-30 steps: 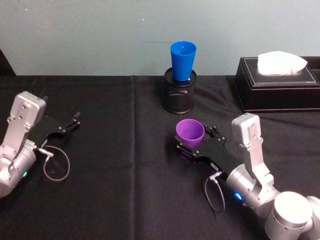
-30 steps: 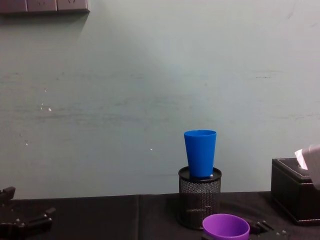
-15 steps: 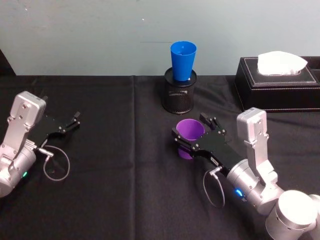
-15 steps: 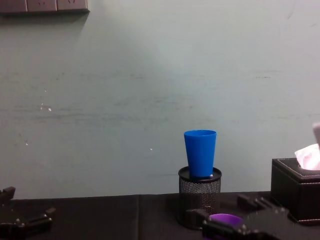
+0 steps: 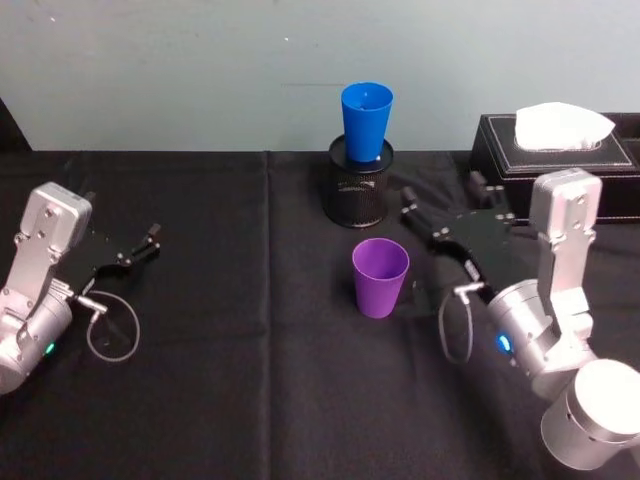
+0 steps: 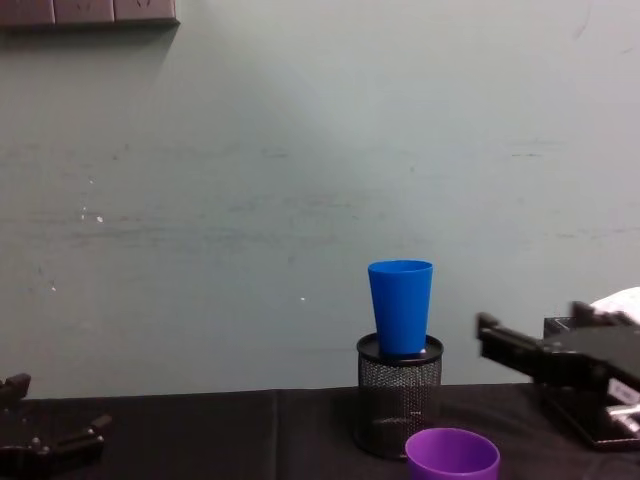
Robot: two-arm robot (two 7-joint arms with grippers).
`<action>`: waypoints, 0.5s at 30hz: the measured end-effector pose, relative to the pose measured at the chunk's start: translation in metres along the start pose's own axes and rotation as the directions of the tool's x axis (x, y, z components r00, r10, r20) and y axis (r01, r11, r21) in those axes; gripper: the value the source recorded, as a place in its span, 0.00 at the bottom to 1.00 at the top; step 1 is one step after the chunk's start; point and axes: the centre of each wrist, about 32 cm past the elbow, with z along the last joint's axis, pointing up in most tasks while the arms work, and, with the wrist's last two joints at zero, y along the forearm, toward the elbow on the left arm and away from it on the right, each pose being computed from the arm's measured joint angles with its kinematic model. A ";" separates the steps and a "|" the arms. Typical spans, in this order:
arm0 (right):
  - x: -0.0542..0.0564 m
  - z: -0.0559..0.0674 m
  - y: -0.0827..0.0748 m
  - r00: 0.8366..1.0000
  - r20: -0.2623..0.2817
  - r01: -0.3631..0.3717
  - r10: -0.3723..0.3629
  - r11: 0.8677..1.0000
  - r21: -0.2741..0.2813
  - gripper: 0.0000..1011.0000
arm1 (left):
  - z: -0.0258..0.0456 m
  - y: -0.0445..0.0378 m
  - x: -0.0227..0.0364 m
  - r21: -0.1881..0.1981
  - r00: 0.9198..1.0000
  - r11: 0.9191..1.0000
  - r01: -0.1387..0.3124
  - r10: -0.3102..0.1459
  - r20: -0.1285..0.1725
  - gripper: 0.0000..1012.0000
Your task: Pick up one cup with a gripper and tap it against the other cup.
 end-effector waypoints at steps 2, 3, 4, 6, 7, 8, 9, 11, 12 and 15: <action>0.001 0.001 0.002 0.997 0.016 0.081 -0.081 0.996 -0.027 0.99 | 0.0000 0.0000 0.0000 0.000 1.000 1.000 0.000 0.000 0.000 0.99; 0.001 0.001 0.003 0.994 0.022 0.106 -0.106 0.994 -0.039 0.99 | 0.0000 0.0000 0.0000 0.000 1.000 1.000 0.000 0.000 0.000 0.99; 0.002 0.001 0.004 0.991 0.028 0.130 -0.129 0.990 -0.052 0.99 | 0.0000 0.0000 0.0000 0.000 1.000 1.000 0.000 0.000 0.000 0.99; 0.003 -0.001 0.006 0.983 0.043 0.179 -0.176 0.980 -0.086 0.99 | 0.0000 0.0000 0.0000 0.000 1.000 1.000 0.000 0.000 0.000 0.99; 0.003 -0.002 0.007 0.981 0.048 0.192 -0.188 0.977 -0.097 0.99 | 0.0000 0.0000 0.0000 0.000 1.000 1.000 0.000 0.000 0.000 0.99; 0.004 -0.004 0.008 0.977 0.056 0.210 -0.205 0.971 -0.118 0.99 | 0.0000 0.0000 0.0000 0.000 1.000 1.000 0.000 0.000 0.000 0.99; 0.003 -0.006 0.008 0.976 0.059 0.217 -0.211 0.968 -0.127 0.99 | 0.0000 0.0000 0.0000 0.000 1.000 1.000 0.000 0.000 0.000 0.99; 0.003 -0.010 0.008 0.972 0.067 0.234 -0.226 0.961 -0.149 0.99 | 0.0000 0.0000 0.0000 0.000 1.000 1.000 0.000 0.000 0.000 0.99; 0.003 -0.011 0.009 0.971 0.069 0.238 -0.230 0.959 -0.156 0.99 | 0.0000 0.0000 0.0000 0.000 1.000 1.000 0.000 0.000 0.000 0.99; 0.003 -0.015 0.009 0.969 0.065 0.247 -0.239 0.952 -0.180 0.99 | 0.0000 0.0000 0.0000 0.000 1.000 1.000 0.000 0.000 0.000 0.99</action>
